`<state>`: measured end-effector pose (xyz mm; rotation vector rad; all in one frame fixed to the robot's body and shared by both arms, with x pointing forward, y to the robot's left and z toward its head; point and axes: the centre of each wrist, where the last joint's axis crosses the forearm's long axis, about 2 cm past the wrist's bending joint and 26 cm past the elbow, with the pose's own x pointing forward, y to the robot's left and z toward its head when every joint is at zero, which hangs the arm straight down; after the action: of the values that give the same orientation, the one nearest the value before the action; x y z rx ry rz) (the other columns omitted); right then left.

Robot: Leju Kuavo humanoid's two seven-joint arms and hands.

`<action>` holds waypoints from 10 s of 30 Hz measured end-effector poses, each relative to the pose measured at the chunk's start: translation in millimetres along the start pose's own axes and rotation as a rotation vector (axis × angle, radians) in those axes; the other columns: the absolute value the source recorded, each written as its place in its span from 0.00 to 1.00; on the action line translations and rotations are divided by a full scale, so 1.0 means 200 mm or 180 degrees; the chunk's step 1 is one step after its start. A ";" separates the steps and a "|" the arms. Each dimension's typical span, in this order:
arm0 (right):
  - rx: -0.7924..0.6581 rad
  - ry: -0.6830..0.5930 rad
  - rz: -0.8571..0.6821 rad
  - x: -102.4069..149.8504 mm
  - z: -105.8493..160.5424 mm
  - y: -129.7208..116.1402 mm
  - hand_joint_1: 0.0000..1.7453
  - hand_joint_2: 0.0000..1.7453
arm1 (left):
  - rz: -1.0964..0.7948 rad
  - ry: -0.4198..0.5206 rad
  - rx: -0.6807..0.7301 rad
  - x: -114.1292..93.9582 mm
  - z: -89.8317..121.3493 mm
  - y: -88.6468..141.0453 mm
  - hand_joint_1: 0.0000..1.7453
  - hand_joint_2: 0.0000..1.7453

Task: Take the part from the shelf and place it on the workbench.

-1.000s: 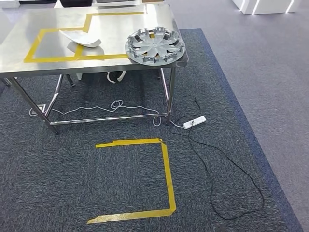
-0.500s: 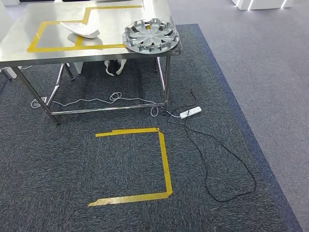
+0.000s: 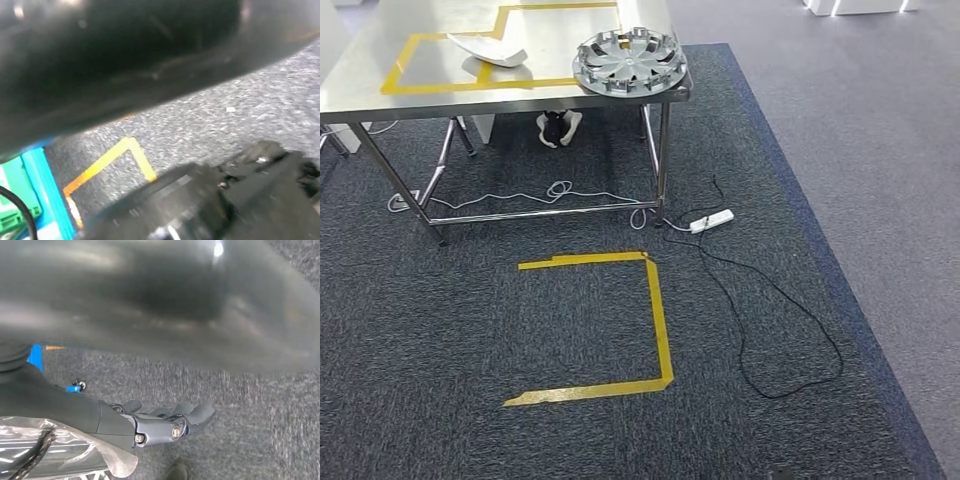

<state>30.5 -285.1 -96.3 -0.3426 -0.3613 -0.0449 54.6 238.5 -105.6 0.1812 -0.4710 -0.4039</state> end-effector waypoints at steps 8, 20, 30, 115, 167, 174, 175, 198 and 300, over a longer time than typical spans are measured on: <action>-0.0005 0.0020 -0.0078 0.00 0.00 -0.01 0.00 0.00 | 0.0024 0.0012 -0.0004 0.00 0.00 -0.01 0.00 0.00; 0.0088 0.0049 -0.0235 -0.01 0.00 0.00 0.00 0.00 | 0.0081 0.0025 0.0017 0.00 0.00 0.00 0.00 0.00; 0.0108 0.0080 -0.0409 0.00 -0.01 0.00 0.00 0.00 | 0.0117 0.0011 0.0025 0.00 0.00 0.00 0.00 0.00; 0.0068 0.0064 -0.0093 -0.01 -0.02 0.00 0.00 0.00 | 0.0185 0.0124 0.0018 -0.02 0.01 -0.02 0.00 0.00; 0.0088 -0.0039 0.0033 0.01 -0.03 0.01 0.00 0.00 | 0.0182 0.0122 -0.0004 -0.01 0.01 -0.03 0.00 0.00; 0.0145 -0.0058 -0.0036 0.00 -0.03 0.01 0.00 0.00 | 0.0273 -0.0013 -0.0109 -0.02 0.01 -0.03 0.00 0.00; 0.0151 -0.0061 -0.0042 0.00 -0.03 0.01 0.00 0.00 | 0.0287 -0.0044 -0.0132 -0.02 0.01 -0.03 0.00 0.00; 0.0197 -0.0052 -0.0086 -0.01 -0.03 0.01 0.00 0.00 | 0.0338 -0.0143 -0.0189 -0.02 0.01 -0.02 0.00 0.00; -0.0013 -0.0096 0.0088 -0.01 -0.06 -0.01 0.00 0.00 | 0.0306 -0.0160 -0.0093 0.01 0.00 -0.02 0.00 0.00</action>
<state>33.0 -290.8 -106.1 -0.3525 -0.3865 -0.0135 55.3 233.9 -105.7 0.1199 -0.5208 -0.3217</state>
